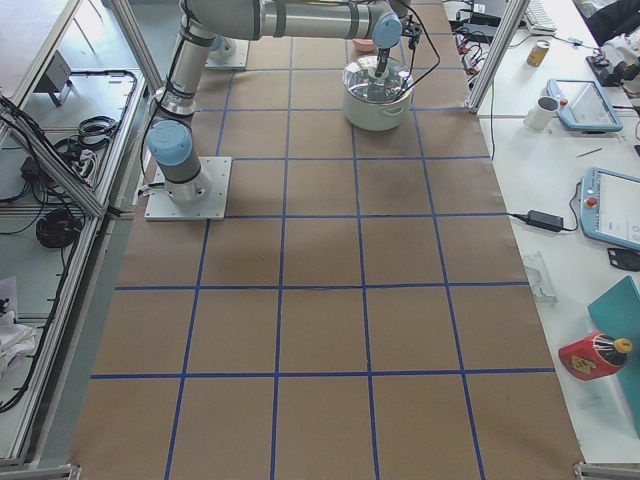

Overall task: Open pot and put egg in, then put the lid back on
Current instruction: 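Place the glass lid back onto the pot with the right gripper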

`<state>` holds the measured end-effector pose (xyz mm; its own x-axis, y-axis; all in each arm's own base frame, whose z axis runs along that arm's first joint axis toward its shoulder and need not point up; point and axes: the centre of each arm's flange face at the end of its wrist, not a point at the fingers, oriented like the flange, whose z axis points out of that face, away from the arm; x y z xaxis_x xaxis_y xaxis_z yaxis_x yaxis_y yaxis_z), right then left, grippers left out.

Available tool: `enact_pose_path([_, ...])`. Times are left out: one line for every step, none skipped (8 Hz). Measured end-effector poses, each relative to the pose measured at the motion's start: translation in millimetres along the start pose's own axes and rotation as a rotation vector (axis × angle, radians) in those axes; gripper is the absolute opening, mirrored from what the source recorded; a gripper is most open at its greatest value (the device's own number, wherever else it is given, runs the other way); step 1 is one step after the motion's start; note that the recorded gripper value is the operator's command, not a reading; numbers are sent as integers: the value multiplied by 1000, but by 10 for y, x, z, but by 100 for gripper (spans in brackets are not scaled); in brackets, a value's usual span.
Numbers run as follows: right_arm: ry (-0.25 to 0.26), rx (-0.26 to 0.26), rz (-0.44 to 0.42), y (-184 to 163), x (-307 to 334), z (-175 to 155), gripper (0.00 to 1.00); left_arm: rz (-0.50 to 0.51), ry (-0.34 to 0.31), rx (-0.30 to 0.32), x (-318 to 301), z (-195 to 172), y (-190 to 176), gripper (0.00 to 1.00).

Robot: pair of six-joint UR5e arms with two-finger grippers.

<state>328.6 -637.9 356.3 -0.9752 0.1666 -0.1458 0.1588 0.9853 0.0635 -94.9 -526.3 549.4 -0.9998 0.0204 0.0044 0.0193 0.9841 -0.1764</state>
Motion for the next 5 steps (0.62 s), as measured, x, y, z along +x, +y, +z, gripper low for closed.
enact_pose_path([1, -4, 0, -8, 0, 27, 0, 0, 0, -1, 14, 5, 3, 100])
enact_pose_path([2, -8, 0, -18, 0, 56, 0, 1, 0, 1, 26, 5, 4, 100])
enact_pose_path([2, -9, -1, -24, -1, 68, 0, 2, -1, 2, 32, 6, 4, 100])
enact_pose_path([2, -9, -2, -29, -3, 69, 0, 2, -1, 2, 33, 5, 4, 100])
enact_pose_path([1, -6, -2, -31, -7, 51, 0, 2, -1, 2, 35, 6, 4, 100])
